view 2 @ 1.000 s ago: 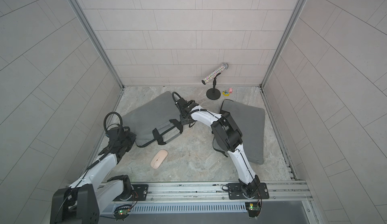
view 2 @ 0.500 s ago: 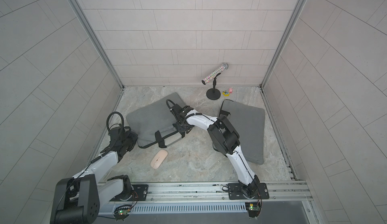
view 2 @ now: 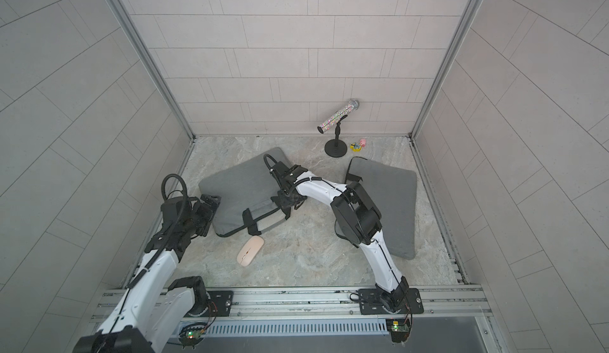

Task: Put the mouse into the laptop bag
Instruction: Unzip the zipper on the zippered laptop bag.

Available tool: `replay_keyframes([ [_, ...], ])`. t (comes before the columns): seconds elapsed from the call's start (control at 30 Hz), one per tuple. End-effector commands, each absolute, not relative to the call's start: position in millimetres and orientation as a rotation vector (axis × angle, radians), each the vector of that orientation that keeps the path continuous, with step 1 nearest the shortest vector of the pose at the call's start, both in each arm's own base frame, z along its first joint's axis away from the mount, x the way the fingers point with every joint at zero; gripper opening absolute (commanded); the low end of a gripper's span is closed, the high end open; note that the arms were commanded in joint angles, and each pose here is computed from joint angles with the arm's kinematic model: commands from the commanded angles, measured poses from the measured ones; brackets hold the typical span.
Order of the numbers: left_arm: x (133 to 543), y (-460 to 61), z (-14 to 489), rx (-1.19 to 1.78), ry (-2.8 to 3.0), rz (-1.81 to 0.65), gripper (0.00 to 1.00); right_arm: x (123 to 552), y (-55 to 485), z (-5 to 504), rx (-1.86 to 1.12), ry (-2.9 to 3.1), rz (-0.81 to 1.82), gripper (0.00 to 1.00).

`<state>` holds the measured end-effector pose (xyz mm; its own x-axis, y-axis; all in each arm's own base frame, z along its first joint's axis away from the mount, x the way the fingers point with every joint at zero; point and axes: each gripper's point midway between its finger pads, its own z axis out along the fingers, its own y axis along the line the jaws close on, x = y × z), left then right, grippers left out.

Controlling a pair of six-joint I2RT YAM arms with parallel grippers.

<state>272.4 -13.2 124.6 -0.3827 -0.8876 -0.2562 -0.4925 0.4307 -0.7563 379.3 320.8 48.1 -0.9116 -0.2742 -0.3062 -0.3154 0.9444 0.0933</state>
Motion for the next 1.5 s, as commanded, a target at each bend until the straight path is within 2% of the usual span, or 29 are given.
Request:
replay_keyframes([
  [0.0,248,-31,99,-1.232,2.123,-0.818,1.0,403,327,88,-0.396,2.717,0.3,0.0],
  [0.3,259,-22,46,-1.26,2.223,-0.677,1.0,435,335,122,-0.389,2.681,0.339,0.0],
  [0.4,266,-25,41,-1.271,2.187,-0.721,1.0,436,332,111,-0.406,2.713,0.293,0.0],
  [0.47,266,-24,35,-1.273,2.176,-0.713,0.94,433,328,99,-0.404,2.737,0.273,0.0],
  [0.5,267,-24,33,-1.269,2.166,-0.709,0.86,430,328,94,-0.404,2.746,0.274,0.0],
  [0.57,272,-26,33,-1.254,2.14,-0.719,0.57,426,327,84,-0.409,2.759,0.278,0.0],
  [0.67,278,-35,34,-1.231,2.129,-0.736,0.24,415,330,74,-0.428,2.772,0.286,0.0],
  [0.73,281,-43,36,-1.225,2.115,-0.75,0.09,406,334,68,-0.446,2.778,0.303,0.0],
  [0.8,283,-49,38,-1.221,2.089,-0.77,0.02,398,338,66,-0.465,2.778,0.307,0.0],
  [1.0,284,-63,49,-1.192,2.041,-0.772,0.0,364,357,66,-0.533,2.761,0.357,0.0],
  [1.37,288,-74,54,-1.172,2.019,-0.771,0.0,278,422,87,-0.759,2.652,0.505,0.0],
  [1.47,288,-77,52,-1.166,2.035,-0.767,0.0,269,416,89,-0.732,2.623,0.388,0.0],
])
